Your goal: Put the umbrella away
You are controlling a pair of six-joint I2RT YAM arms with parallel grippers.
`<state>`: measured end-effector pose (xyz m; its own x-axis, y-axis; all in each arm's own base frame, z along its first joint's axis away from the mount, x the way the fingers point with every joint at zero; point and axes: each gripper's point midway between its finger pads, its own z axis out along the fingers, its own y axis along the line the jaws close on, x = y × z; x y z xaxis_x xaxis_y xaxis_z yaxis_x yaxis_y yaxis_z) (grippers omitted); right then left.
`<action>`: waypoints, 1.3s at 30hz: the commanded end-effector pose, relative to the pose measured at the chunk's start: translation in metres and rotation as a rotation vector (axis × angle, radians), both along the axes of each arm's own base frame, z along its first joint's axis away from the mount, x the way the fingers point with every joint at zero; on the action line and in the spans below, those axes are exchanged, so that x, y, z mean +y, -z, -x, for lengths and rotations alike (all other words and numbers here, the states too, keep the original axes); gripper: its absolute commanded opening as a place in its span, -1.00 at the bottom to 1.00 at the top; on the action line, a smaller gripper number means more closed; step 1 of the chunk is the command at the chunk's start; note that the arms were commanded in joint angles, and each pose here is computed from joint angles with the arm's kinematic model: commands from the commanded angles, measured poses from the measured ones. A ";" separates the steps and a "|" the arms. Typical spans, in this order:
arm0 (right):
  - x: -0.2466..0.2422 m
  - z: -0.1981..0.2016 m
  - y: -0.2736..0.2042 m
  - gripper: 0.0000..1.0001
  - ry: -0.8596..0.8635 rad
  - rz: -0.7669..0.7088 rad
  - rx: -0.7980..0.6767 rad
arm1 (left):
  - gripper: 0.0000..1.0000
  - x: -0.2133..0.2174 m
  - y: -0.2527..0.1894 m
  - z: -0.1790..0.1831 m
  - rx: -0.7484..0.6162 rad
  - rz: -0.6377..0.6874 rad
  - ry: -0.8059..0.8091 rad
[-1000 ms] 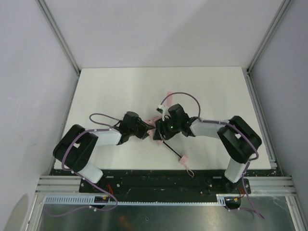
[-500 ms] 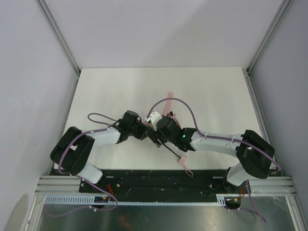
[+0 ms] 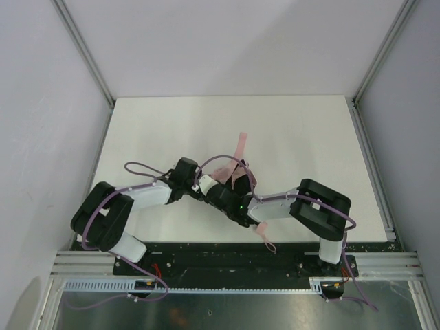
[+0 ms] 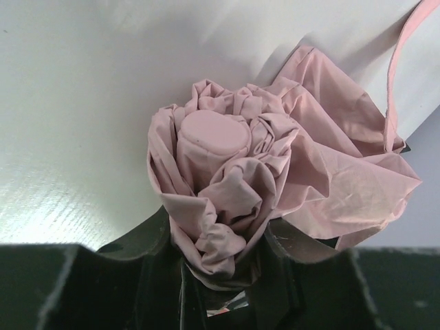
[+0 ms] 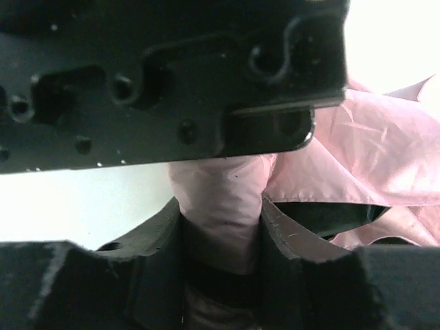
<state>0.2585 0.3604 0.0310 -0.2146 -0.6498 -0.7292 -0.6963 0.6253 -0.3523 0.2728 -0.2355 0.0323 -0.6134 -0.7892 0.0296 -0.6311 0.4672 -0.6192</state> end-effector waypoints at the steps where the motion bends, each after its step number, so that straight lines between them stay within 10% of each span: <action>1: -0.013 -0.011 0.023 -0.45 0.098 0.060 -0.016 | -1.00 0.009 0.005 0.020 0.077 -0.043 0.009; 7: -0.026 0.024 0.075 -0.98 0.064 -0.023 0.324 | -0.92 0.003 -0.004 0.019 0.062 -0.014 0.038; 18: -0.038 0.084 0.106 -1.00 0.001 -0.275 0.814 | 0.88 0.018 -0.054 -0.013 -0.158 0.003 0.053; 39: -0.054 0.073 0.106 -1.00 0.160 -0.600 1.258 | 0.99 0.002 -0.034 -0.011 -0.117 0.110 0.057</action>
